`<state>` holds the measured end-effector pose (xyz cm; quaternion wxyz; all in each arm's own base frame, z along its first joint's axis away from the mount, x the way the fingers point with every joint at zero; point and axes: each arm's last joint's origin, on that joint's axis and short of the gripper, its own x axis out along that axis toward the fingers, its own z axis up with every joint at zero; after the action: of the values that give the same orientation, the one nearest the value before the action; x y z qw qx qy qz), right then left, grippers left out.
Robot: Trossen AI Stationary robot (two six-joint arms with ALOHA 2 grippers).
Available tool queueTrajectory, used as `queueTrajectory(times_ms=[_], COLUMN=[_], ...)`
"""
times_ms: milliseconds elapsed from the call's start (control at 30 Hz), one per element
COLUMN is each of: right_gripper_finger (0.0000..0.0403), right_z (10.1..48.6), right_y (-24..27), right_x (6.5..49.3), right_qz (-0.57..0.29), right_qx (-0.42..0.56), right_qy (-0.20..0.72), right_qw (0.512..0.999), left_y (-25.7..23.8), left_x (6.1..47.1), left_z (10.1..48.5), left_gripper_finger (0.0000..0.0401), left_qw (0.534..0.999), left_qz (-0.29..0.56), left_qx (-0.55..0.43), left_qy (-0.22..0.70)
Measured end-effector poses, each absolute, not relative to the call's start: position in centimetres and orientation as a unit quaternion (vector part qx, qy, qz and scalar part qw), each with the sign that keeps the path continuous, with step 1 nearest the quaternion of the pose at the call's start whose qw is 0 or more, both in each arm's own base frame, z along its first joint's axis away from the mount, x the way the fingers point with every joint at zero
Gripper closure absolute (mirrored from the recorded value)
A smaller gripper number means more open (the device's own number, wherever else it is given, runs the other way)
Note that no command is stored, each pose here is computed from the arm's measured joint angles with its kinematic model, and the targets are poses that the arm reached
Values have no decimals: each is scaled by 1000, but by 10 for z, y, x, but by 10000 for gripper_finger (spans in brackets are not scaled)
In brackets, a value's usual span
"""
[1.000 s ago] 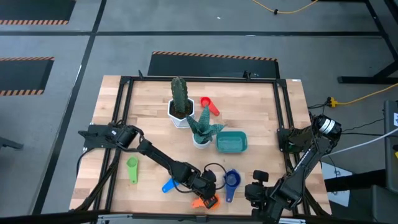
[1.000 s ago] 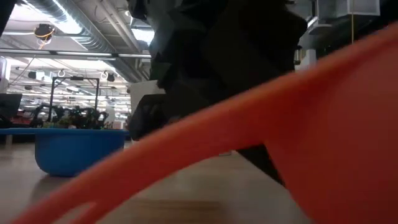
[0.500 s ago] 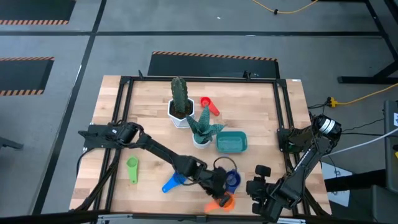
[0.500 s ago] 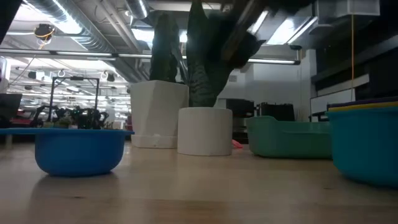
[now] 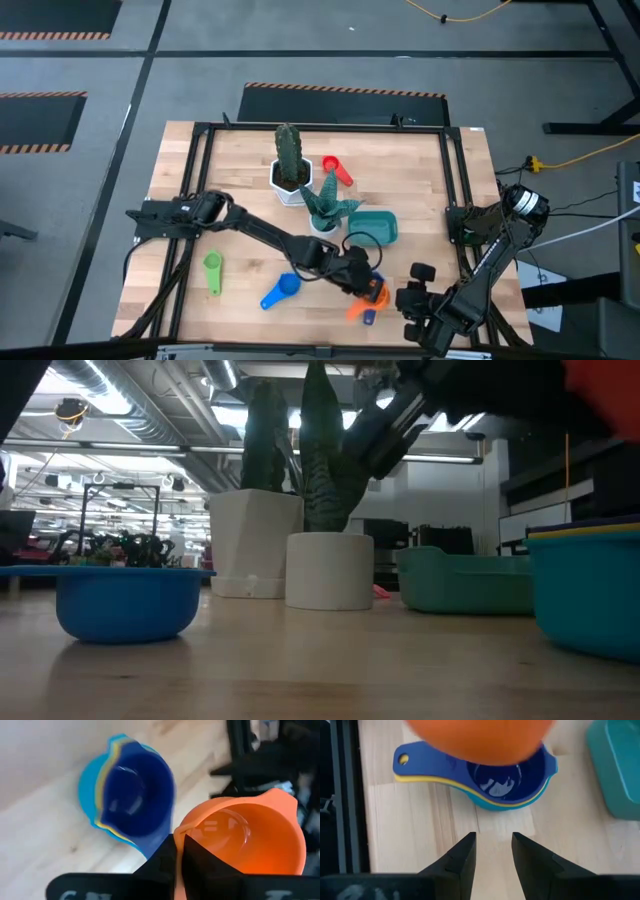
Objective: Nest measuring cups in basket
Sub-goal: Stack the orange measuring cup on top of the dark blue measuring cup
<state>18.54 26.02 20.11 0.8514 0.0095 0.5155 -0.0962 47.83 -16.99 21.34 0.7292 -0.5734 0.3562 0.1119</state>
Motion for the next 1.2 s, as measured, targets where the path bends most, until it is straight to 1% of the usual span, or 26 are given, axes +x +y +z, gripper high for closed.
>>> queueTrajectory(times_ms=[267, 567, 833, 1200], right_gripper_finger=[273, 273, 273, 273], right_z=[201, 201, 201, 201], right_y=[260, 260, 260, 260], right_x=[186, 186, 186, 186], right_qz=[-97, -97, -100, -100], right_qx=[7, 7, 5, 4], right_qy=[512, 512, 507, 506], right_qw=[853, 853, 856, 857], left_y=[-153, -150, -159, -150], left_x=[476, 477, 478, 481], left_z=[205, 205, 190, 190], left_gripper_finger=[392, 388, 393, 364], left_qw=[722, 724, 722, 726], left_qz=[170, 173, 174, 182], left_qx=[-555, -554, -548, -549], left_qy=[376, 374, 385, 373])
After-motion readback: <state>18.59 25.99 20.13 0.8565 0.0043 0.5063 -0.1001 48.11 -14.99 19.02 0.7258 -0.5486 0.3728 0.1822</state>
